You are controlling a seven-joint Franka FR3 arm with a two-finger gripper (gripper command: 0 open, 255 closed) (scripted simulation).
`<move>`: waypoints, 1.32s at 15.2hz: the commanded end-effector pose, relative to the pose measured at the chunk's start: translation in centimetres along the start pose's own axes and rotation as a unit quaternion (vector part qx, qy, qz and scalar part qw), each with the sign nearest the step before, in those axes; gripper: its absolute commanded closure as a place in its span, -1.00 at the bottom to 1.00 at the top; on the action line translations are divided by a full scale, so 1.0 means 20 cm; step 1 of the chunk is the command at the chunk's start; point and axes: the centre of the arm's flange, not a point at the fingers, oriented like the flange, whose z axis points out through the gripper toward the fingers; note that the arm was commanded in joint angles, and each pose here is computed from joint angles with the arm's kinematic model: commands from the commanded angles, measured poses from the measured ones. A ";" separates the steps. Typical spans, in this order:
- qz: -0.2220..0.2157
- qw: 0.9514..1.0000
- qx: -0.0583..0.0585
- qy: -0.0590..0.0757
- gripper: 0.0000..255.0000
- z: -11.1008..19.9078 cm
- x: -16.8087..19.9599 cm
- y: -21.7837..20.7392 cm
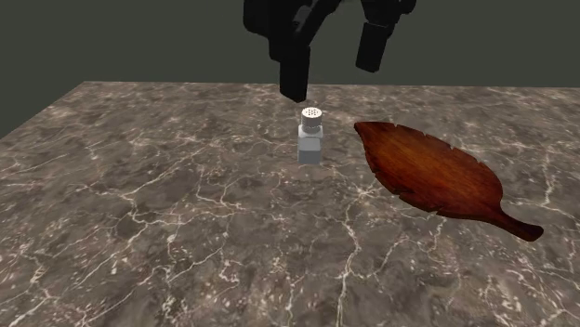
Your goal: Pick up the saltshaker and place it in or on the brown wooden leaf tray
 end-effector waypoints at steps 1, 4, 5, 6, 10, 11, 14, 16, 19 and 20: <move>-0.003 1.000 -0.002 -0.001 -1.00 0.07 0.07 0.08; -0.008 1.000 -0.005 -0.002 -1.00 0.17 0.20 0.19; -0.010 1.000 -0.006 -0.002 -1.00 0.20 0.24 0.23; -0.011 1.000 -0.007 -0.003 -1.00 0.23 0.28 0.27; -0.017 1.000 -0.011 -0.004 -1.00 0.36 0.45 0.42; -0.018 1.000 -0.011 -0.004 -1.00 0.38 0.47 0.44; -0.018 1.000 -0.011 -0.004 -1.00 0.46 0.47 0.44; -0.018 1.000 -0.011 -0.004 -1.00 0.52 0.47 0.45; -0.018 1.000 -0.011 -0.004 -1.00 0.58 0.47 0.45; -0.018 1.000 -0.011 -0.004 -1.00 0.58 0.47 0.45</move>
